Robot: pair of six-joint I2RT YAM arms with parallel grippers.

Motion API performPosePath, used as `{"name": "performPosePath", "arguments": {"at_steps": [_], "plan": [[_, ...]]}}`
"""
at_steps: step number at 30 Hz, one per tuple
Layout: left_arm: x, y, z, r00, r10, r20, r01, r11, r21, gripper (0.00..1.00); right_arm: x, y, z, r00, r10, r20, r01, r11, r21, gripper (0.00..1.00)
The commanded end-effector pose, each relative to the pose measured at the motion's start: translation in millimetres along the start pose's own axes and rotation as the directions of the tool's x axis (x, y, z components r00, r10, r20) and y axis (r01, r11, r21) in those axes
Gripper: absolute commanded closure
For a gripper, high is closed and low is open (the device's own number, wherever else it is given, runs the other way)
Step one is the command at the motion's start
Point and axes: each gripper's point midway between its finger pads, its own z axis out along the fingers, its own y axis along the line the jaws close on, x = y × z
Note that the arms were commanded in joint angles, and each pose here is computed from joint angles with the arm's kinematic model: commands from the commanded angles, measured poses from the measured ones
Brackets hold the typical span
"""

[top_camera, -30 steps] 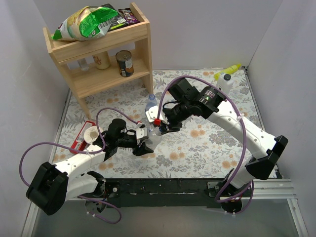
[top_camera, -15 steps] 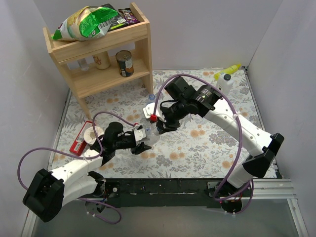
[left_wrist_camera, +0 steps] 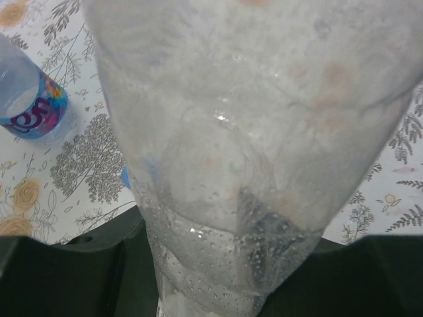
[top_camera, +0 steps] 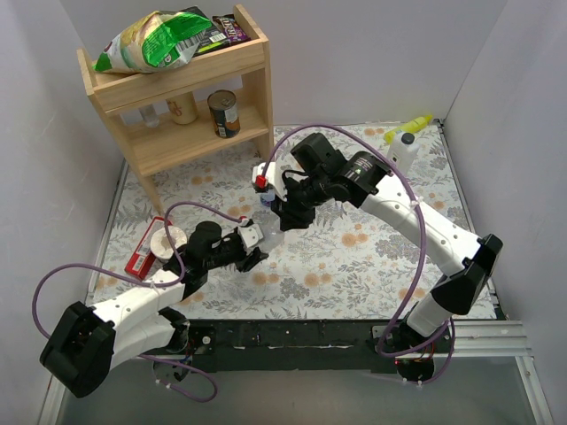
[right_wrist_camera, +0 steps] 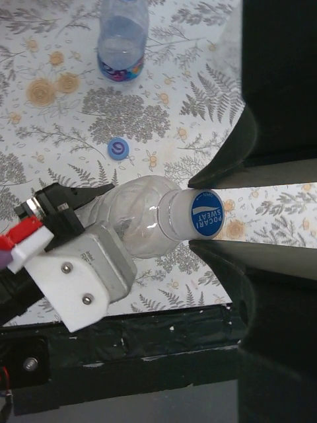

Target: Screw on the bottle caps

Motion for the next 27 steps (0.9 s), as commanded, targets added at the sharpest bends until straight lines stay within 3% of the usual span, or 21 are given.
{"name": "performPosePath", "arguments": {"at_steps": [1,6,11,13,14,18,22,25,26,27], "plan": [[-74,55,-3,0.983,0.054,0.176,-0.012,0.972,-0.234,1.0,41,21,22,0.941,0.287,-0.178,-0.295,0.955,-0.018,0.91],[-52,55,-2,0.994,0.037,0.108,-0.01,0.969,-0.245,1.0,21,8,23,0.944,0.297,-0.143,-0.3,0.954,0.003,0.85],[-29,43,-1,0.998,0.027,0.05,-0.017,0.981,-0.195,1.0,10,-8,11,0.964,0.231,-0.134,-0.228,0.973,0.034,0.35],[-16,32,1,1.0,0.012,0.015,-0.01,0.989,-0.145,1.0,-11,-13,-6,0.982,0.167,-0.083,-0.167,0.986,0.011,0.27],[-11,28,2,1.0,0.013,-0.003,-0.013,0.992,-0.124,1.0,-8,-7,-12,0.98,0.167,-0.112,-0.171,0.985,-0.024,0.26],[2,10,5,0.999,-0.026,-0.041,0.025,0.999,-0.027,1.0,-24,-3,-44,0.997,0.081,0.003,-0.081,0.996,-0.025,0.19],[-23,-30,0,0.997,-0.042,0.061,0.03,0.981,0.193,1.0,-6,8,-45,0.995,-0.083,0.049,0.085,0.995,-0.051,0.18],[-49,-43,-4,0.983,-0.125,0.132,0.086,0.96,0.266,1.0,-34,14,-64,0.919,-0.291,0.265,0.279,0.957,0.081,0.13],[-59,-49,-6,0.979,-0.143,0.146,0.092,0.947,0.308,1.0,-19,25,-62,0.908,-0.3,0.292,0.283,0.954,0.1,0.08],[-61,-52,-7,0.975,-0.17,0.14,0.116,0.938,0.328,1.0,-45,15,-72,0.84,-0.387,0.38,0.327,0.92,0.215,0.04]]}}
